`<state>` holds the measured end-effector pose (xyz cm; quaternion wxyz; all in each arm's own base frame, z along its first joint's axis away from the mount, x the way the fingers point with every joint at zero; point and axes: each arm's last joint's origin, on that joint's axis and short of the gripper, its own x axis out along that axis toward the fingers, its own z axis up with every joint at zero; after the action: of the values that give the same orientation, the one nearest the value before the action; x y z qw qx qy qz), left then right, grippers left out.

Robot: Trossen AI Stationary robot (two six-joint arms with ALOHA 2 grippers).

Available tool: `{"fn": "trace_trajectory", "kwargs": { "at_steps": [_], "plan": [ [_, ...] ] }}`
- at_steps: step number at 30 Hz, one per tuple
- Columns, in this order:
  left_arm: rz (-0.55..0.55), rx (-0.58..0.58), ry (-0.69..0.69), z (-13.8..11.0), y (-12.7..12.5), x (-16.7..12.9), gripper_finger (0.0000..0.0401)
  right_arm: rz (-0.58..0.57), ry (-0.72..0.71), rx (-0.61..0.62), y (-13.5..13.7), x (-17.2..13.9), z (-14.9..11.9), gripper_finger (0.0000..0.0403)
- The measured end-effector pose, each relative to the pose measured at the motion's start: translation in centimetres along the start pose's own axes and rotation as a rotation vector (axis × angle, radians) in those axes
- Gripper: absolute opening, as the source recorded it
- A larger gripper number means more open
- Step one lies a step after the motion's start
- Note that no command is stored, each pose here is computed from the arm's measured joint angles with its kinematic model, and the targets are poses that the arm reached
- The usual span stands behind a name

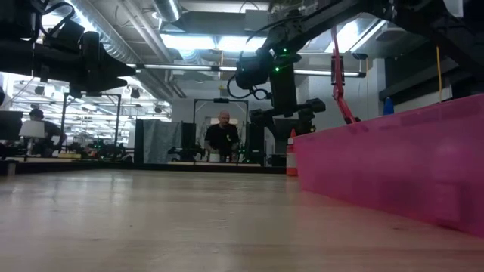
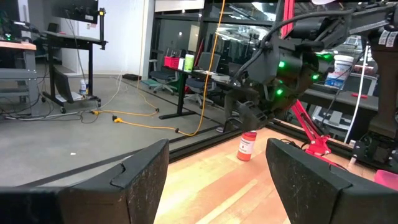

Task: Pick & Place food coloring
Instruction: Put the large orange food coloring bottle into the red bin

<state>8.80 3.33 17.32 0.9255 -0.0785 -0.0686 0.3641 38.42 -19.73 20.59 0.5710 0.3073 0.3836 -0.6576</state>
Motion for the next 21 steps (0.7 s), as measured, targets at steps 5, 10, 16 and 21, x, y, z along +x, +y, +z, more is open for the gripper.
{"fn": "trace_trajectory", "kwargs": {
  "at_steps": [5,10,16,21],
  "plan": [
    [0.000,0.000,0.000,0.01,0.00,0.00,0.0265,-0.004,0.015,0.010,-0.22,0.94,0.05,0.0291],
    [0.000,0.000,0.000,0.00,0.00,0.00,0.0265,0.003,0.027,0.005,-0.12,1.05,-0.24,0.0291],
    [0.000,0.000,0.000,0.00,0.00,0.00,0.0265,0.007,0.024,0.011,-0.10,1.11,-0.13,0.0256],
    [0.000,0.000,0.000,0.01,0.00,0.00,0.0265,0.008,0.024,0.010,-0.07,1.07,-0.19,0.0204]
  ]
}}
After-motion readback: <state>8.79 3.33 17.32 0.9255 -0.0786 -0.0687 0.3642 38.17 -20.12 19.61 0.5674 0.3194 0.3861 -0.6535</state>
